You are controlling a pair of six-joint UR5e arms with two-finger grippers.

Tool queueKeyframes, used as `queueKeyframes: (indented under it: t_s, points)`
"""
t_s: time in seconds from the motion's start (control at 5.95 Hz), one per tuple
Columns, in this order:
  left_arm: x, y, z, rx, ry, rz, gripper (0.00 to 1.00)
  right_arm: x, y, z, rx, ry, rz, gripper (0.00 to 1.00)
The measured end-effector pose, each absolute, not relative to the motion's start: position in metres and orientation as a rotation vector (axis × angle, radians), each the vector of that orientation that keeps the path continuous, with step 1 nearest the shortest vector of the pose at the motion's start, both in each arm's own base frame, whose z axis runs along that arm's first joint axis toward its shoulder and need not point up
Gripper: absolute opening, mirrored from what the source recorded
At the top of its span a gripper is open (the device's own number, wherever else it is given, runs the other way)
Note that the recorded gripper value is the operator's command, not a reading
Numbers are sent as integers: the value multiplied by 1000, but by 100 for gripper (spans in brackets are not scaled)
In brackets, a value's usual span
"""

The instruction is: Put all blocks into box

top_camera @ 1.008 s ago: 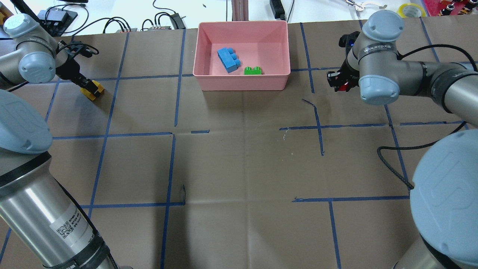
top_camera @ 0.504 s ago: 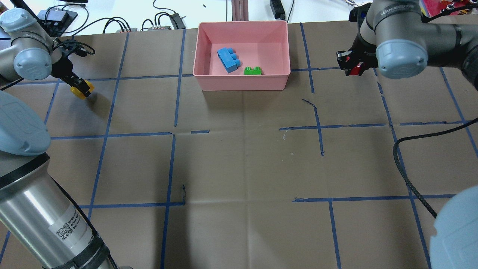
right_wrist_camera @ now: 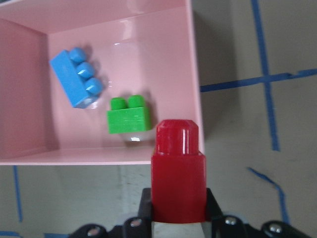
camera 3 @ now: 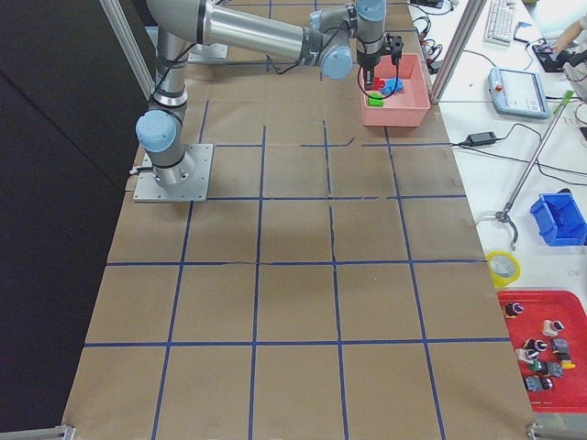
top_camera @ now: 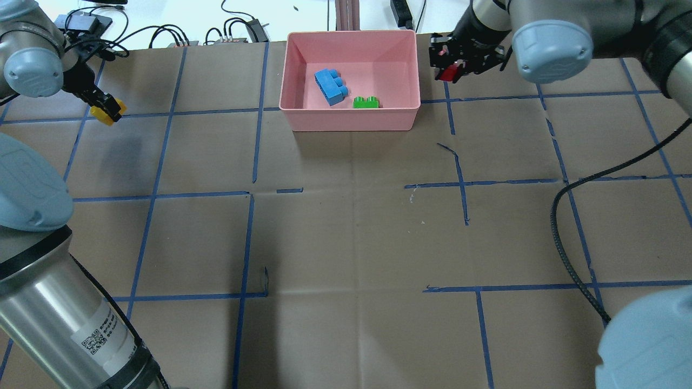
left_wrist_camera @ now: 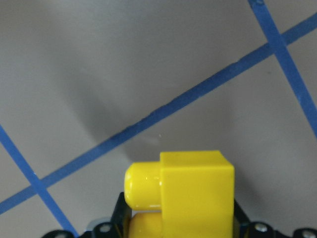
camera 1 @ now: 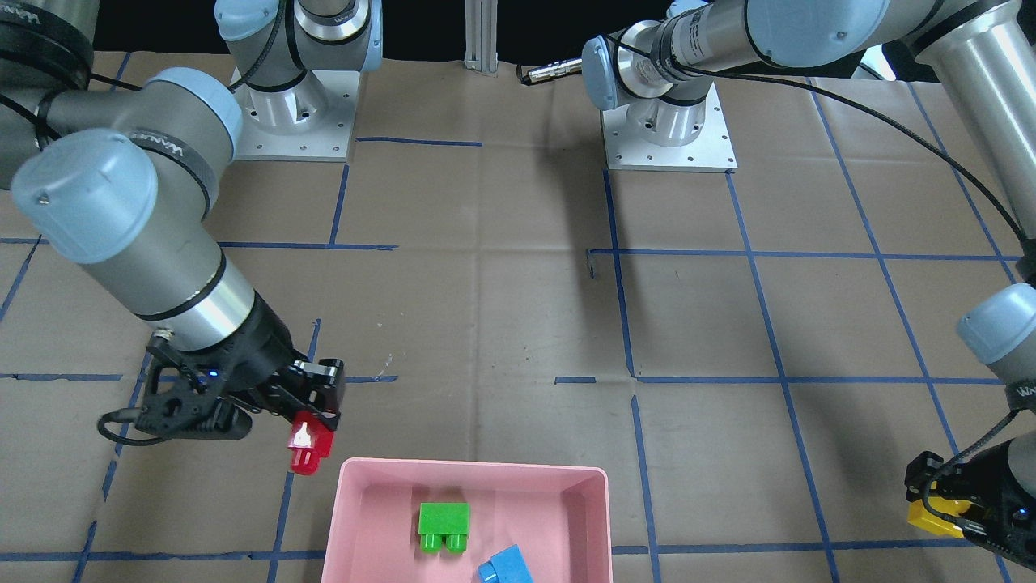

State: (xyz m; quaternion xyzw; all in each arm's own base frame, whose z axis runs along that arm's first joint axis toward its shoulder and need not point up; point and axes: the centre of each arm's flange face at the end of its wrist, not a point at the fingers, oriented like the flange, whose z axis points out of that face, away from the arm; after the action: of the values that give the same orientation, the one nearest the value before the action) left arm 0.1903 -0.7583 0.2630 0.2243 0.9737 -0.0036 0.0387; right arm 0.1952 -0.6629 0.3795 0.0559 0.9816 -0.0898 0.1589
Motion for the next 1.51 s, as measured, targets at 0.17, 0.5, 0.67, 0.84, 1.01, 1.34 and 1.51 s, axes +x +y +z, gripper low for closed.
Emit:
queueKeyframes:
  t_s: [0.17, 0.5, 0.67, 0.84, 1.01, 1.34, 1.51]
  points:
    - [166, -762, 286, 503, 3058, -19, 28, 226, -686, 364, 131, 2752, -240, 12]
    - [83, -762, 333, 53, 3185, -51, 28, 263, -702, 337, 90, 2722, -211, 100]
    - [29, -763, 345, -126, 3210, -59, 28, 267, -704, 336, 79, 2723, -223, 100]
    - [-24, -763, 348, -276, 3229, -57, 28, 268, -706, 337, 75, 2723, -233, 100]
    - [-76, -763, 346, -397, 3234, -63, 28, 266, -705, 341, 75, 2725, -241, 100]
    - [-167, -763, 335, -639, 3220, -130, 29, 228, -701, 363, -7, 2831, -304, 100]
    - [-208, -761, 323, -742, 3212, -158, 30, 197, -688, 380, -51, 2899, -267, 100]
